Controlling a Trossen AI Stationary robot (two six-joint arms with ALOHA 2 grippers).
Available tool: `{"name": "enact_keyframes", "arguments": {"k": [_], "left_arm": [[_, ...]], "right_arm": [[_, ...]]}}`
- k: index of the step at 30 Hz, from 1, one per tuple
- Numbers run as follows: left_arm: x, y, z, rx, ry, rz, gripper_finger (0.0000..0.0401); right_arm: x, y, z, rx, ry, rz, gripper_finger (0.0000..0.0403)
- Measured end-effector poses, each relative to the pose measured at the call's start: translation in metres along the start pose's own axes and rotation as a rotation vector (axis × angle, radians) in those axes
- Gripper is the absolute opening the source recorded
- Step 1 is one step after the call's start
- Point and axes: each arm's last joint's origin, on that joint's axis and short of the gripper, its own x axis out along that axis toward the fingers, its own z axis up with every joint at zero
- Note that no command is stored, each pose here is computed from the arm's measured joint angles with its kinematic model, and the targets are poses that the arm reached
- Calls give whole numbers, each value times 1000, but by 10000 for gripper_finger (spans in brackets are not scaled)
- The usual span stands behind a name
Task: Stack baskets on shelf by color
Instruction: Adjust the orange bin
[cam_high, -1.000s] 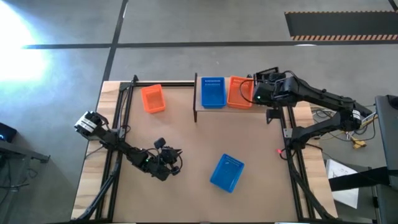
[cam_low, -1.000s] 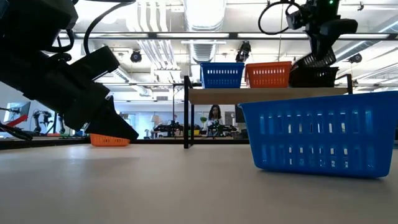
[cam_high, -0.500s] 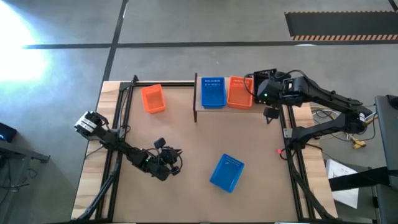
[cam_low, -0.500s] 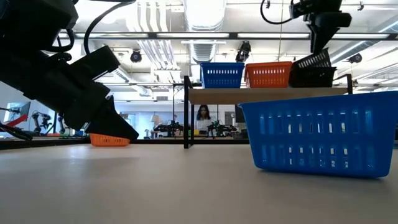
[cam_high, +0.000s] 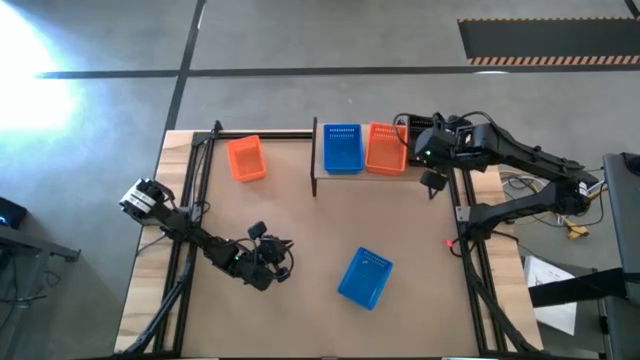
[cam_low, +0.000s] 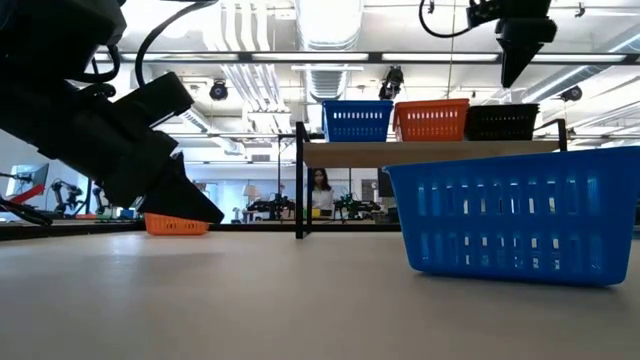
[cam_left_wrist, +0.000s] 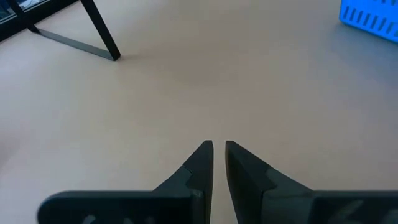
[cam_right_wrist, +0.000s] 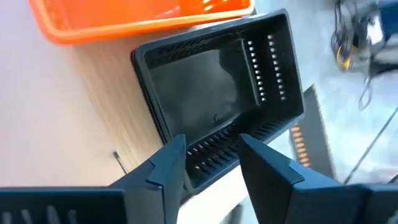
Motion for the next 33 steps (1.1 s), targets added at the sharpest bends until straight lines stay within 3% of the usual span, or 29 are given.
{"name": "enact_keyframes", "arguments": {"k": [3,6,10,14,22,28,33], "left_arm": [[0,0,1,-5,-4,-3,26],[0,-1,1,-12,-8,-7,26],[0,-1,1,-13,-9,-8,26],[0,-1,1,-13,-9,-8,26],[0,-1,1,-14,-10,-8,26],[0,-1,1,-14,-10,-8,26],[0,-1,1,-14,-10,-8,26]], "right_arm": [[1,2,3,108,-18,48,149],[3,9,12,150,-103,238,144],[2,25,30,111,-316,492,131],[-2,45,43,15,-474,568,114],[17,72,47,-95,-355,548,76],[23,66,43,-77,-296,308,50],[22,62,38,-65,-271,227,40]]}}
